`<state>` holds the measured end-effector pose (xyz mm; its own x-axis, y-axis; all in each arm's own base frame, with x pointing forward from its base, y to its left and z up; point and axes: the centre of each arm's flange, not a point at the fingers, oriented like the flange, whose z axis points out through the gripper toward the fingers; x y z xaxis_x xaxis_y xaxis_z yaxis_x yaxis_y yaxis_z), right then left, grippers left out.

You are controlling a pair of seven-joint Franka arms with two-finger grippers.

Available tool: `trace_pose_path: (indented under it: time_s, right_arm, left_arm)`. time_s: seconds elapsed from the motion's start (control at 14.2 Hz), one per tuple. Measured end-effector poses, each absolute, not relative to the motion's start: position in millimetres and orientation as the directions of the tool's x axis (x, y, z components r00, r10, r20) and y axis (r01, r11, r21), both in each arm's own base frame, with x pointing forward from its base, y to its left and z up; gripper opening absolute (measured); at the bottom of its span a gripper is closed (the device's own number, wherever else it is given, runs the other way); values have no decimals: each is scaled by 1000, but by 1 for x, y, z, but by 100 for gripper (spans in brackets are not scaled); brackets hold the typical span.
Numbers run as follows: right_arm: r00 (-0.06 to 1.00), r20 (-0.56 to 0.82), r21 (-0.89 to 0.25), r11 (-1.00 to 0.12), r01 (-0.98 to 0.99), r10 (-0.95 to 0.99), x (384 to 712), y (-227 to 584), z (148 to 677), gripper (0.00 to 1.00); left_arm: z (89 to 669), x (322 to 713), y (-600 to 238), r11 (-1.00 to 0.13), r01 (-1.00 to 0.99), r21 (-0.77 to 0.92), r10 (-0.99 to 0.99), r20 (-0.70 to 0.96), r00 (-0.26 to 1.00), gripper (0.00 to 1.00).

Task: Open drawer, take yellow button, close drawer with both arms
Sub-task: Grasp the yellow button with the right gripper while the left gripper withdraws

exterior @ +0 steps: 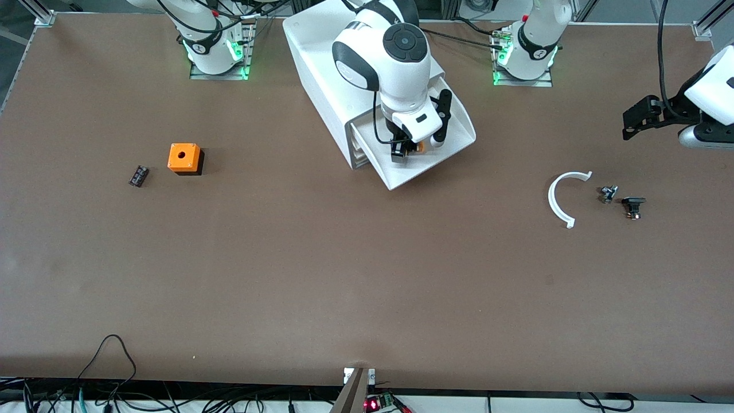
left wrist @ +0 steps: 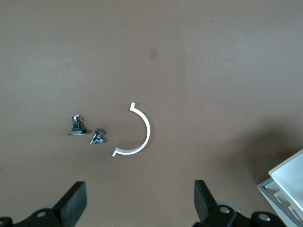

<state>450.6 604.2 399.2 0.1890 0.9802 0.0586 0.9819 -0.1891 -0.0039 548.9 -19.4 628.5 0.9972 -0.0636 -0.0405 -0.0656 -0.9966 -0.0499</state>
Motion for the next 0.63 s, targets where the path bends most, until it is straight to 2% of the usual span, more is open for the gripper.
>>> trace_pose_path:
  time_s: [0.14,0.21,0.35,0.49,0.63]
  right_arm:
    - [185,57,-4,-186,983,981,450,604,399,58]
    - [183,56,-4,-183,983,982,450,604,399,57]
    - [181,49,-3,-181,984,982,450,603,399,47]
    - [182,32,-10,-182,983,983,450,601,399,42]
    - [183,18,-16,-182,983,983,450,599,399,42]
  left_arm:
    - [628,547,-20,-997,-60,-51,-58,-43,997,100]
    - [627,545,-20,-997,-58,-51,-55,-44,997,100]
    - [627,540,-22,-997,-57,-53,-55,-45,997,100]
    - [628,536,-23,-997,-57,-55,-55,-43,998,100]
    - [629,535,-24,-997,-59,-56,-56,-40,998,100]
